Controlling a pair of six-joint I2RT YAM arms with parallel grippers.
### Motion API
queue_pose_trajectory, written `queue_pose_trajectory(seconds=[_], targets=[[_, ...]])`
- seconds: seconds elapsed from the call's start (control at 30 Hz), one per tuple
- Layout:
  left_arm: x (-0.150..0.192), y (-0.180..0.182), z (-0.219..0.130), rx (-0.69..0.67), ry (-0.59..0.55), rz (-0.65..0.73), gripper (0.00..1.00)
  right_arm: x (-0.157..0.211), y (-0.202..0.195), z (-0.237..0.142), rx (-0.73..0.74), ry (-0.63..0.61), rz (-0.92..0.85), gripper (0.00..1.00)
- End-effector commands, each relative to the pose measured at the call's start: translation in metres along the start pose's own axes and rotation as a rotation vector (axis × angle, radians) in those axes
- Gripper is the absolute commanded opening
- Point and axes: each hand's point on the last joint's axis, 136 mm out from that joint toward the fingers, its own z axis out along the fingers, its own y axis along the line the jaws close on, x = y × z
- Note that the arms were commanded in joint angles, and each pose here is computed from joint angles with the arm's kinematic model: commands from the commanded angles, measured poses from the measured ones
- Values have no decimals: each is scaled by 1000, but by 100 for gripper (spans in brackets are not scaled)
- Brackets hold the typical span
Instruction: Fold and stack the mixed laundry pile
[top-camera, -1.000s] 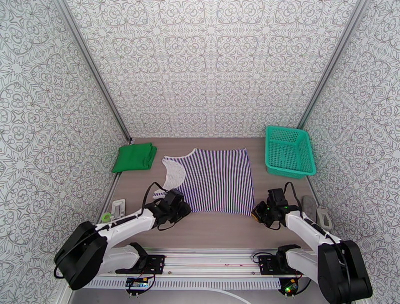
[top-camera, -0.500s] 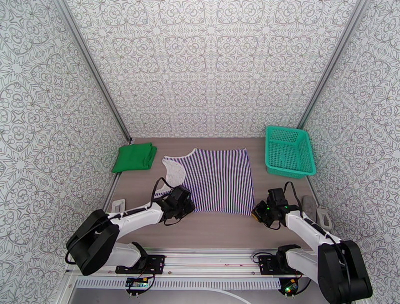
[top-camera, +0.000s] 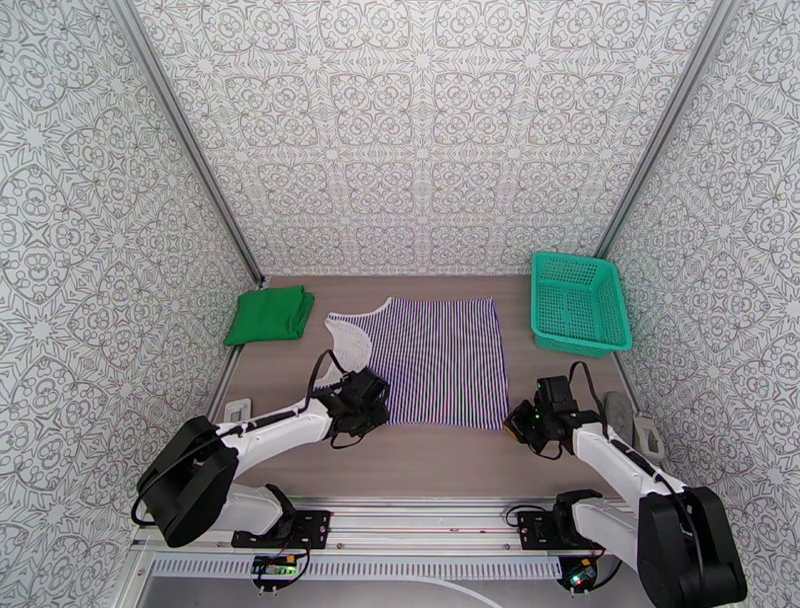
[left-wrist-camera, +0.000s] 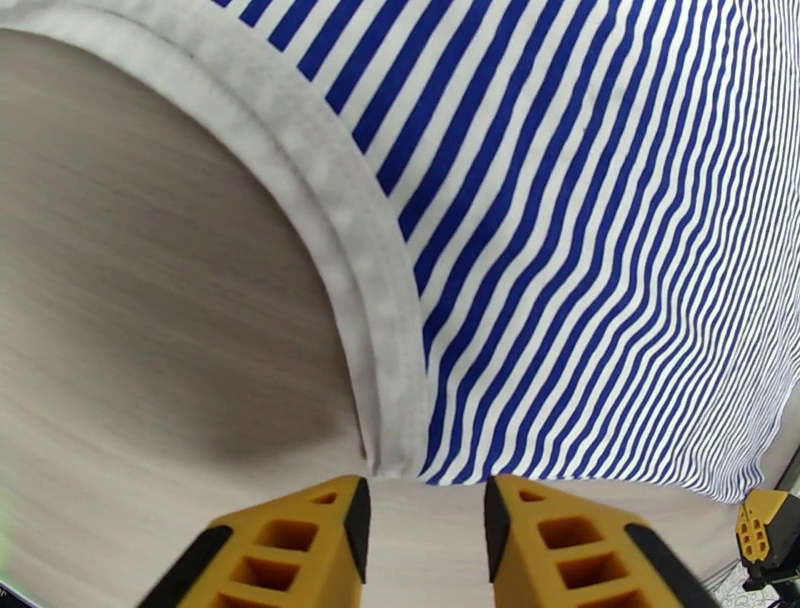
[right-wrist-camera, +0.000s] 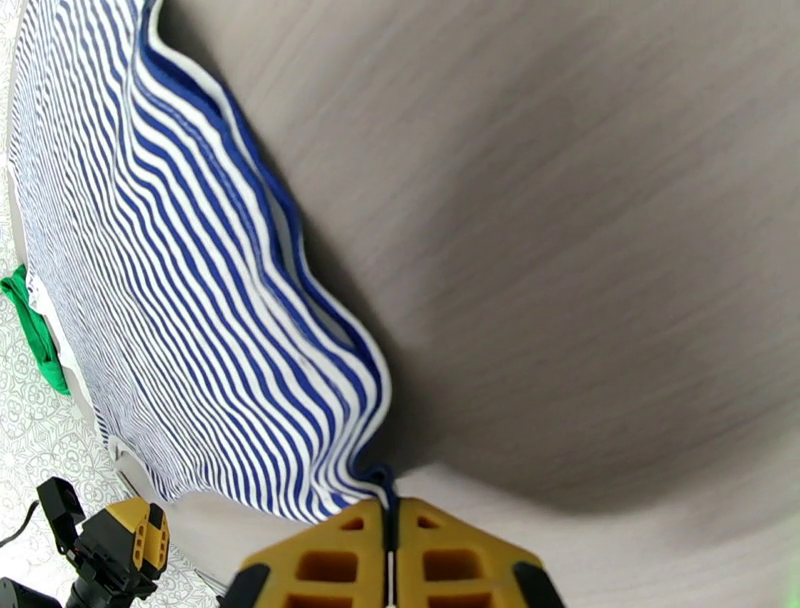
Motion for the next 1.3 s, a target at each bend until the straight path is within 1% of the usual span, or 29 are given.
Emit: queue_pose_trajectory(seconds=[0.0, 0.23, 0.47, 0.6, 0.8, 1.03, 1.27], targets=[[1, 4, 2, -46, 2, 23, 39, -7, 6, -6, -4, -30, -20, 7], [4, 4, 13, -66, 15, 29, 39, -7, 6, -7, -5, -32, -24, 7], [0, -4, 20, -57, 7, 52, 31, -7, 8, -10, -12, -39, -28, 7], [-4, -8, 20, -45, 0, 61, 21, -7, 8, -11, -9, -42, -28, 7], [-12, -11, 13, -34, -24, 76, 0, -7, 7, -12, -4, -45, -31, 6], [-24, -25, 0, 9, -63, 101, 0, -10, 12, -15, -7, -51, -41, 4], [-38, -38, -18, 41, -102, 127, 0, -18, 28, -25, -19, -71, -65, 4]])
